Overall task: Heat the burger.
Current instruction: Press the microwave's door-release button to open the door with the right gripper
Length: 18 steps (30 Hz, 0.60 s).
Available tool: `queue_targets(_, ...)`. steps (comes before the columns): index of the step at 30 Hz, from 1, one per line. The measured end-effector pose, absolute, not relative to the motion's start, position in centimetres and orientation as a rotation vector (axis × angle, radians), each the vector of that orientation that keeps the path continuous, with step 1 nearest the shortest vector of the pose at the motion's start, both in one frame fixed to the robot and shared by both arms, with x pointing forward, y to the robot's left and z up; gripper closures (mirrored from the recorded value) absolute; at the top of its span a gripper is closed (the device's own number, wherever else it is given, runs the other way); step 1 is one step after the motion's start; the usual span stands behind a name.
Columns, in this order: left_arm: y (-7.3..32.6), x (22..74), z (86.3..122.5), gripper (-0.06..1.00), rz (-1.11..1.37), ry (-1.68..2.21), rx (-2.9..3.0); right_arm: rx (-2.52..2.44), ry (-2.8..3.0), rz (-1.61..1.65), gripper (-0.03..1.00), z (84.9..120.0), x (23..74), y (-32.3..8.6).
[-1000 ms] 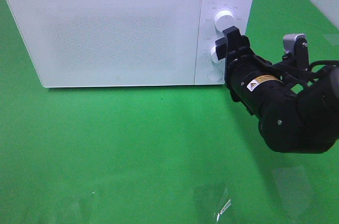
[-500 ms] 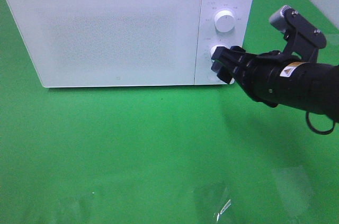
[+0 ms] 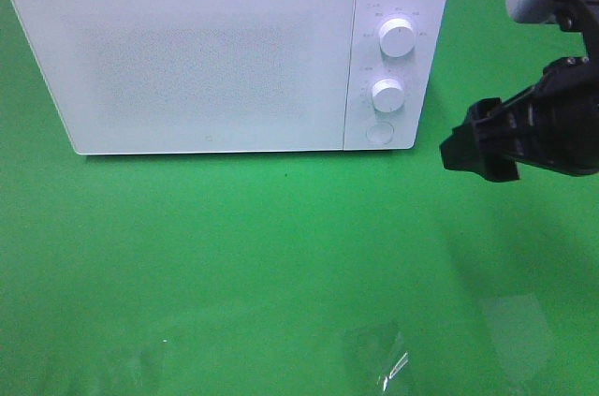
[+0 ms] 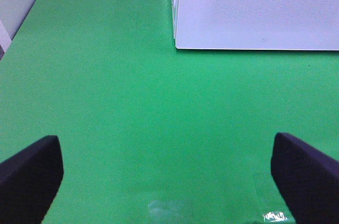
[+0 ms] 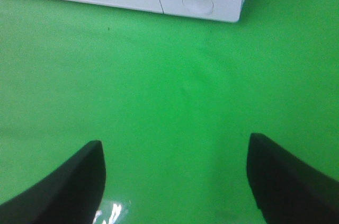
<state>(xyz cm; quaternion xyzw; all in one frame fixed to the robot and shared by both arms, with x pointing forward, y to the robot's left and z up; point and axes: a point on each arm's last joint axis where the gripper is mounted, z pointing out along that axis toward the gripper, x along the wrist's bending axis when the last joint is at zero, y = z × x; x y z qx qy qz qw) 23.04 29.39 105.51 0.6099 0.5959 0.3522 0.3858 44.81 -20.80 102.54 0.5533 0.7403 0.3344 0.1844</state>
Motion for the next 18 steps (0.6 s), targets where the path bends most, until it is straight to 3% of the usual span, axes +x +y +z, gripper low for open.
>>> queue_targets(8,29.4,23.0,105.5,-0.04,0.897,1.517,1.553,1.534,2.226,0.760,0.26,105.2,39.8,-23.0)
queue_targets(18,29.4,23.0,105.5,-0.04,0.897,1.517,1.553,1.479,2.171,0.835,0.26,108.1,34.0,-25.6)
